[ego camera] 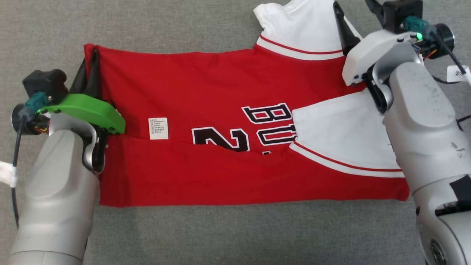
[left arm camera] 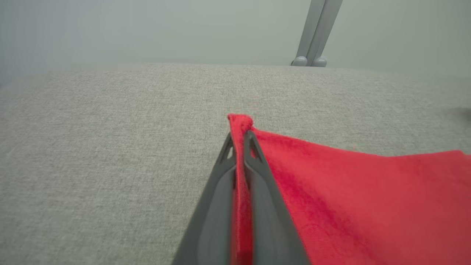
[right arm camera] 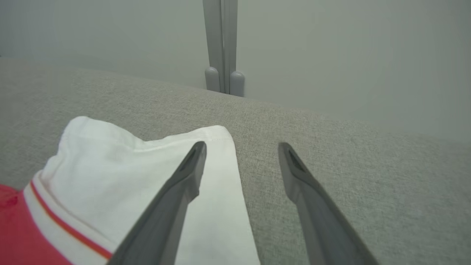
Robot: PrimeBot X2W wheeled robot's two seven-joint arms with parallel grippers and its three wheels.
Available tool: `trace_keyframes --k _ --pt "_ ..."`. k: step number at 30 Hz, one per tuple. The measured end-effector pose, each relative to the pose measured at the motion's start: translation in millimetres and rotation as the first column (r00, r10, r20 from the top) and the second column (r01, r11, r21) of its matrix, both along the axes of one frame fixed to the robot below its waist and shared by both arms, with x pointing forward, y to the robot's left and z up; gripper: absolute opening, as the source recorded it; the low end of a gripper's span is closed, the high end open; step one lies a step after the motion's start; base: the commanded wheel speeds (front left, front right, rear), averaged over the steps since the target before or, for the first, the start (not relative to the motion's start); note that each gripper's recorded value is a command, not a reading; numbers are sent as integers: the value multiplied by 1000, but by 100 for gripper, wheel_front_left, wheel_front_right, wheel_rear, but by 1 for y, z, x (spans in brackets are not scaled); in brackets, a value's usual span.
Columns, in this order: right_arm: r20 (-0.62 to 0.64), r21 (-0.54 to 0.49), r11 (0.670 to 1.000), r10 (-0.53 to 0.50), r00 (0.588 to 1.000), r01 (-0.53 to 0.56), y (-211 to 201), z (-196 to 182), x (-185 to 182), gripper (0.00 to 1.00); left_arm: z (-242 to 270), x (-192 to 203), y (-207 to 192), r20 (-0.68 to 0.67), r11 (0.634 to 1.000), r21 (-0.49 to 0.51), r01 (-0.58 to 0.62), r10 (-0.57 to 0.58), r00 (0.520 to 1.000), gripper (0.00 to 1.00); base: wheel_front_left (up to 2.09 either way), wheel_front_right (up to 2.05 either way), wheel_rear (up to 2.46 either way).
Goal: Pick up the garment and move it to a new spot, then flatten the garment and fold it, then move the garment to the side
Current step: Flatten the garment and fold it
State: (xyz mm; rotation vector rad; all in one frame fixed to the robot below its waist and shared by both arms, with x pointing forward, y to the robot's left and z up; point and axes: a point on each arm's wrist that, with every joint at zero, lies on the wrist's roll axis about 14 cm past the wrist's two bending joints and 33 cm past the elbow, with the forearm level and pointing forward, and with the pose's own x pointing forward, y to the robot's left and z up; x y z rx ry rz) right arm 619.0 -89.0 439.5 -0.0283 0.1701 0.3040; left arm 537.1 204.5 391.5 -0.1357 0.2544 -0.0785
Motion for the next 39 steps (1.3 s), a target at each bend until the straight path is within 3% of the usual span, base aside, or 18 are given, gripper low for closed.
trace_keyframes --k 11,12,13,14,19,23,28,34,39 --pt "-188 -48 997 42 981 -52 29 -40 33 100 2 -2 -3 18 1000 -21 11 -10 1000 0 0 0 0" --pt "-206 -49 997 46 977 -58 33 -45 35 93 1 -3 -2 17 1000 -20 8 -8 1000 0 0 0 0" --pt "-220 -57 996 52 974 -66 36 -49 36 41 -1 -3 0 14 1000 -20 5 -5 1000 0 0 0 0" --pt "-232 -68 995 58 971 -76 38 -52 37 0 -2 -4 1 13 1000 -19 2 -2 1000 0 0 0 0" --pt "-162 -69 995 53 985 -65 35 -44 49 0 2 -2 10 28 999 -26 -25 26 999 0 0 0 0" --pt "17 -37 999 8 1000 -7 16 -5 62 0 16 0 19 71 998 -32 -56 59 996 0 0 0 0" --pt "165 -5 1000 -7 986 8 17 43 62 0 27 -6 23 102 997 -36 -72 75 992 0 0 0 0" --pt "272 58 998 -45 961 30 6 85 42 0 37 -18 23 123 997 -28 -65 68 990 0 0 0 0" --pt "254 104 995 -39 967 13 3 76 2 0 44 -30 25 137 998 -22 -60 62 989 0 0 0 0"
